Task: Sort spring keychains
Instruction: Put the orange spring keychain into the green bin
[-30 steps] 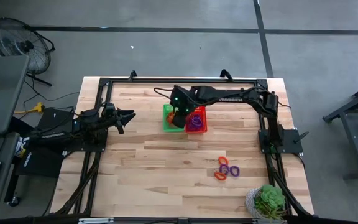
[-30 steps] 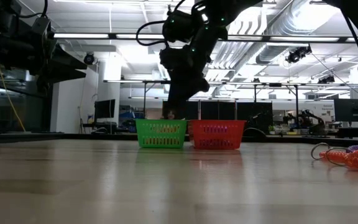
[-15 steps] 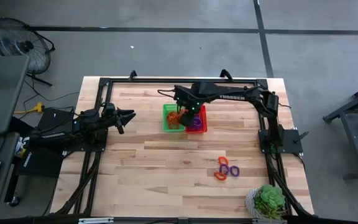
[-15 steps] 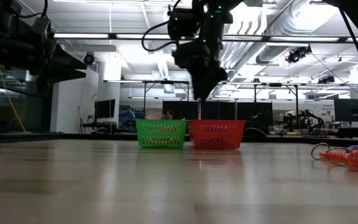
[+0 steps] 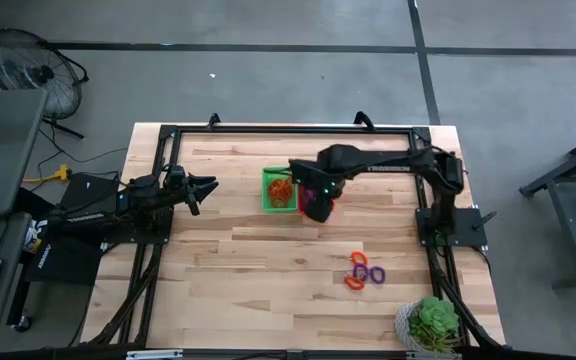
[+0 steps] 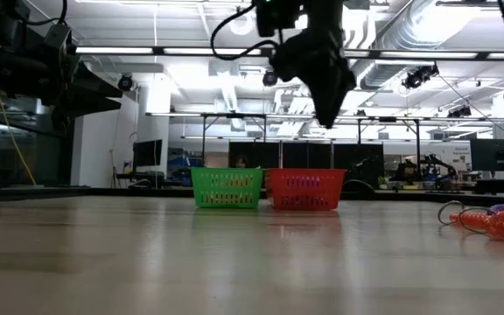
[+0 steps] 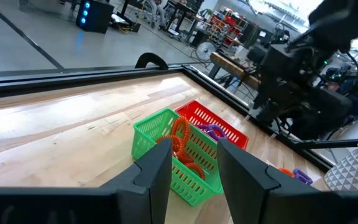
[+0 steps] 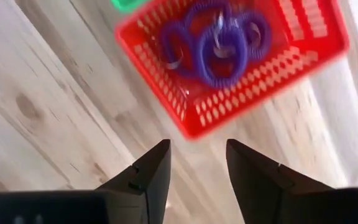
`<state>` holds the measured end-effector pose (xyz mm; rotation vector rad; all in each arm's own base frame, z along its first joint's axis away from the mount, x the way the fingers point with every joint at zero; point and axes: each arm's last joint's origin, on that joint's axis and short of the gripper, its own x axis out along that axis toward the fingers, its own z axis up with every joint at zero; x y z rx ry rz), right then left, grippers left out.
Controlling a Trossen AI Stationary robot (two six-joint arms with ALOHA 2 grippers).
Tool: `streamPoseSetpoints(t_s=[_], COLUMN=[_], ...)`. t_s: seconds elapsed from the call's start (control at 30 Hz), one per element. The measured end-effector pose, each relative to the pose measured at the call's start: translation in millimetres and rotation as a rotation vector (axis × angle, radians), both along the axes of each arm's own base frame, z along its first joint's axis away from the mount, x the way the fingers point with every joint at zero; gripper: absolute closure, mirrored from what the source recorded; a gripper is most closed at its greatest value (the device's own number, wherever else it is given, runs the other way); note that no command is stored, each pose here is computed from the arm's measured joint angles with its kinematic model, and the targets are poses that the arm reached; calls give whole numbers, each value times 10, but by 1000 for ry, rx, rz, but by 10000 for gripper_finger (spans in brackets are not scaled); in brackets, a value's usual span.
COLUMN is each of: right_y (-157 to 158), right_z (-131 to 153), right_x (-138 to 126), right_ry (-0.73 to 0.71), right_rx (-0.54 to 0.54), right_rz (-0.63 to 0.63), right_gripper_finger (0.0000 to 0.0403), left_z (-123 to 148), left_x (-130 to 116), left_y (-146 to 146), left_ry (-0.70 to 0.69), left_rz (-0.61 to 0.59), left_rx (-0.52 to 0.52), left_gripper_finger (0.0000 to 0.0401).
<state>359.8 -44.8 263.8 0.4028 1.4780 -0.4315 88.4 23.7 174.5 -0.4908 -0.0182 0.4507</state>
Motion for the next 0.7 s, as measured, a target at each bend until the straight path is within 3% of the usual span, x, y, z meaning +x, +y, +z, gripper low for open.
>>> streamPoseSetpoints(t_s=[0.17,0.4,0.7], right_y=[218,533,828], right_z=[-109,-341,-562], right_x=[-243,-603,-981], right_ry=[43,37,59], right_rx=[-8,71,111], right_rz=[-83,-214,-271], right_gripper_finger=[247,247,244], left_z=[-1,0,-1], left_x=[0,0,0], left_y=[0,0,0], left_ry=[0,0,0], left_rz=[0,0,0], left_rx=[0,0,0], left_gripper_finger=[275,275,275])
